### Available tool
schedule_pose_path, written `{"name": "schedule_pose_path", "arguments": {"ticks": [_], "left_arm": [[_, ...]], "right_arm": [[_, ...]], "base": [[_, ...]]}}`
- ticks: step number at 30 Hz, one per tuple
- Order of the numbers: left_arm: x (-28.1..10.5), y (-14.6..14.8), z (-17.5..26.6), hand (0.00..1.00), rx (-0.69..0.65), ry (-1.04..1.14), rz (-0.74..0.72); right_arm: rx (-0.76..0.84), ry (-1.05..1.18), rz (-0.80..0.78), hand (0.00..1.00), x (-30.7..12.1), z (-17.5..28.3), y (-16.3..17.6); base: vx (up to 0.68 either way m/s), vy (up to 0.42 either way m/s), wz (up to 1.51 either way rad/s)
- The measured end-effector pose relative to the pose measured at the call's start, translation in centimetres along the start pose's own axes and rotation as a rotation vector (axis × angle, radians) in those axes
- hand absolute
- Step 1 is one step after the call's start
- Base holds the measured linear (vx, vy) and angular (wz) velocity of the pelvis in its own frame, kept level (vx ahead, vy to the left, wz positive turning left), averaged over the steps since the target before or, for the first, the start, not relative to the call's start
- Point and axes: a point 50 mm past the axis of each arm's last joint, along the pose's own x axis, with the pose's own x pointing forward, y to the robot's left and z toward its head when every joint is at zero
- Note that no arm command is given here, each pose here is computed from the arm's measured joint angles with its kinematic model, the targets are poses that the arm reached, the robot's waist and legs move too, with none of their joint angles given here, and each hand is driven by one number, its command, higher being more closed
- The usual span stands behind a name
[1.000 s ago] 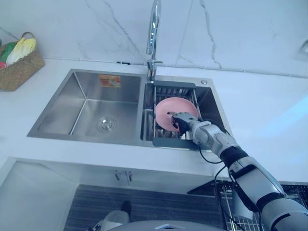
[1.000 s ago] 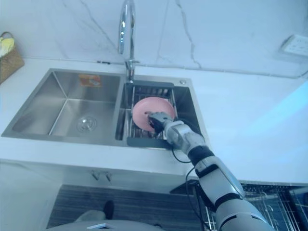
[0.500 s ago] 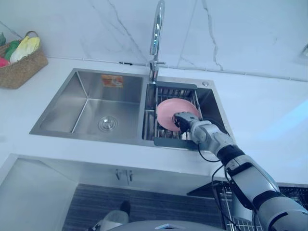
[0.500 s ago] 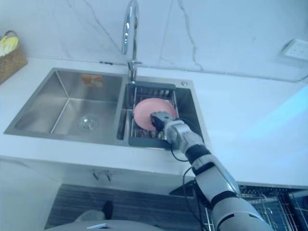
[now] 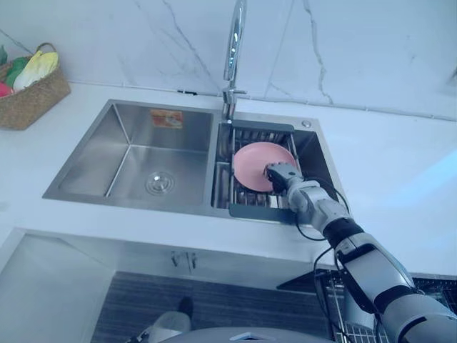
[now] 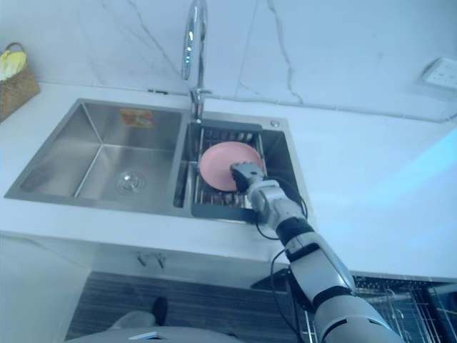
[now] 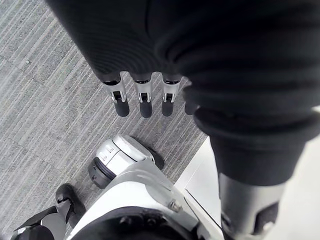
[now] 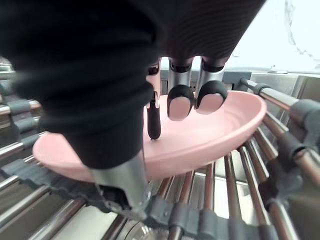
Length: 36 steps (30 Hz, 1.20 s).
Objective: Walk over to the sink, pick up the cup, carry it to the dishwasher, place the cup inside the dishwasher, then close the dishwasher door
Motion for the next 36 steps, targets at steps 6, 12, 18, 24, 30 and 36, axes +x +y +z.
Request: {"name": "schedule_pose_path", "arguments": {"ticks": [6, 12, 18, 24, 30, 36], "left_arm": [[0.0, 0.1, 0.0, 0.0, -0.001, 0.0, 0.004], [0.0, 0.3, 0.1, 0.0, -0.006, -0.009, 0.009], [0.0, 0.1, 0.2, 0.0, -0.001, -0.016, 0.006], [0.0, -0.1, 0.0, 0.0, -0.013, -0.017, 0.0], [0.0, -0.2, -0.1, 0.0, -0.017, -0.019, -0.003], [0.0, -0.4, -0.6, 0.0, -0.049, -0.013, -0.005]], "right_arm": [[0.0, 0.028, -0.107, 1.0, -0.2, -0.4, -0.4], [0.004, 0.011, -0.191, 1.0, -0.4, -0.4, -0.9], [-0.016, 0.004, -0.275, 1.0, -0.8, -1.3, -1.6], [-0.022, -0.002, -0.339, 1.0, -1.1, -1.8, -2.1], [-0.032, 0.001, -0.387, 1.0, -1.3, -2.3, -2.5], [0.002, 0.009, -0.437, 1.0, -1.3, -2.2, -3.2]], "base": [[0.0, 0.001, -0.05], [0.01, 0.001, -0.08], [0.01, -0.001, -0.02], [0.0, 0.0, 0.0], [-0.01, -0.003, 0.06], [0.0, 0.0, 0.01]]}}
